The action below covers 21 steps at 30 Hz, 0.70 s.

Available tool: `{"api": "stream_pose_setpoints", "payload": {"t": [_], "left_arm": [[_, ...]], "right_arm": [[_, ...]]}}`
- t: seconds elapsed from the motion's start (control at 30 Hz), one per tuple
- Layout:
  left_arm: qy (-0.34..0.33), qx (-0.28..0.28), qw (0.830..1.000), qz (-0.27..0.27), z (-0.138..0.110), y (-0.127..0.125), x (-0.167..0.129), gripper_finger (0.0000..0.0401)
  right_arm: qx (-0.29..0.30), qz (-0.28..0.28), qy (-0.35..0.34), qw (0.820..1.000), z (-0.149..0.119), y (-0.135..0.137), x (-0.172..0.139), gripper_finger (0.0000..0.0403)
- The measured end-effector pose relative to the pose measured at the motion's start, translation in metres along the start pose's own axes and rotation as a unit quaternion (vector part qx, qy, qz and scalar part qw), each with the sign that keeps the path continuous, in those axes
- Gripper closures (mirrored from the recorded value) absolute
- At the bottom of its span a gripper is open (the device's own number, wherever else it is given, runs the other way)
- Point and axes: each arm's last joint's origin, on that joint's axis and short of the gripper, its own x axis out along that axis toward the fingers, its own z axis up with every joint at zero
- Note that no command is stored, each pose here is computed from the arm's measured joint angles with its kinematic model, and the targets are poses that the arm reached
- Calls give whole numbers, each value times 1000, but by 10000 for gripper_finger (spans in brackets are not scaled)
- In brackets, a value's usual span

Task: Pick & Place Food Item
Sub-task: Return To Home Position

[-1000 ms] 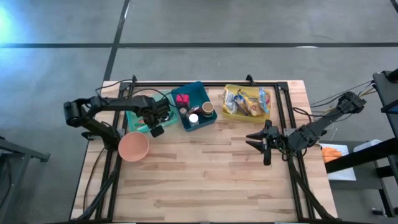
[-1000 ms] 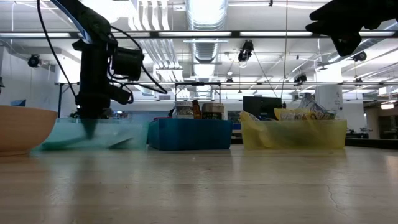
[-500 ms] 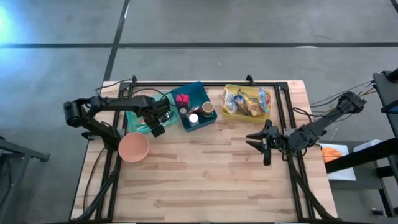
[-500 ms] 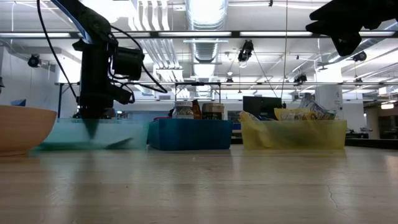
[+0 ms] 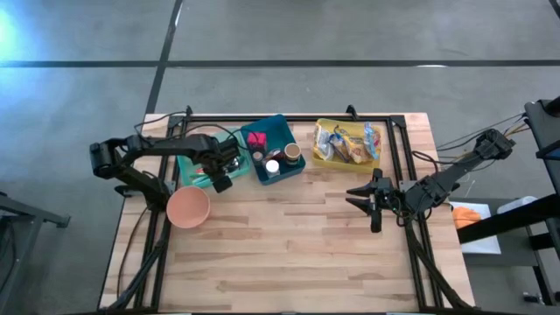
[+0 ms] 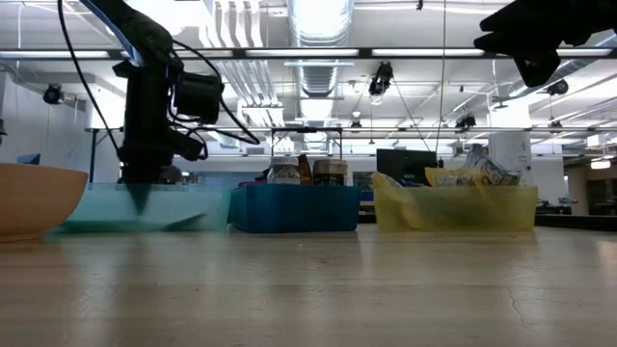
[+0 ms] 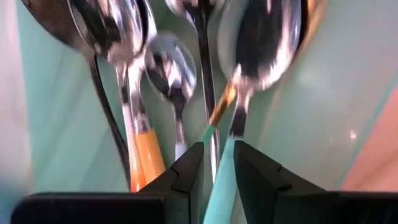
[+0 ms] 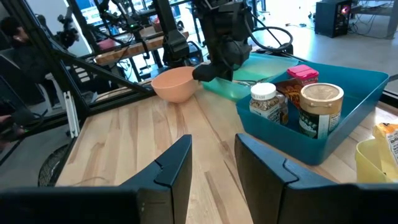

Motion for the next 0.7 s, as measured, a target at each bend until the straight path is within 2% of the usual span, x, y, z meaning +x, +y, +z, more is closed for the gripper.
{"api": "stream_pose_setpoints", "payload": {"t": [0.2,0.37,0.53,0.7], "left_arm": [[32,19,999,2,2,2,-19,307],[25,24,999,-9,9,-2,-45,307],[-41,101,993,-34,10,-23,-79,307],[-147,155,977,-8,-16,-43,-122,307]], "right_arm": [[0,0,0,1000,0,0,0,284],[0,0,0,1000,0,0,0,284],[0,0,0,1000,0,0,0,284],[0,0,0,1000,0,0,0,284]]}}
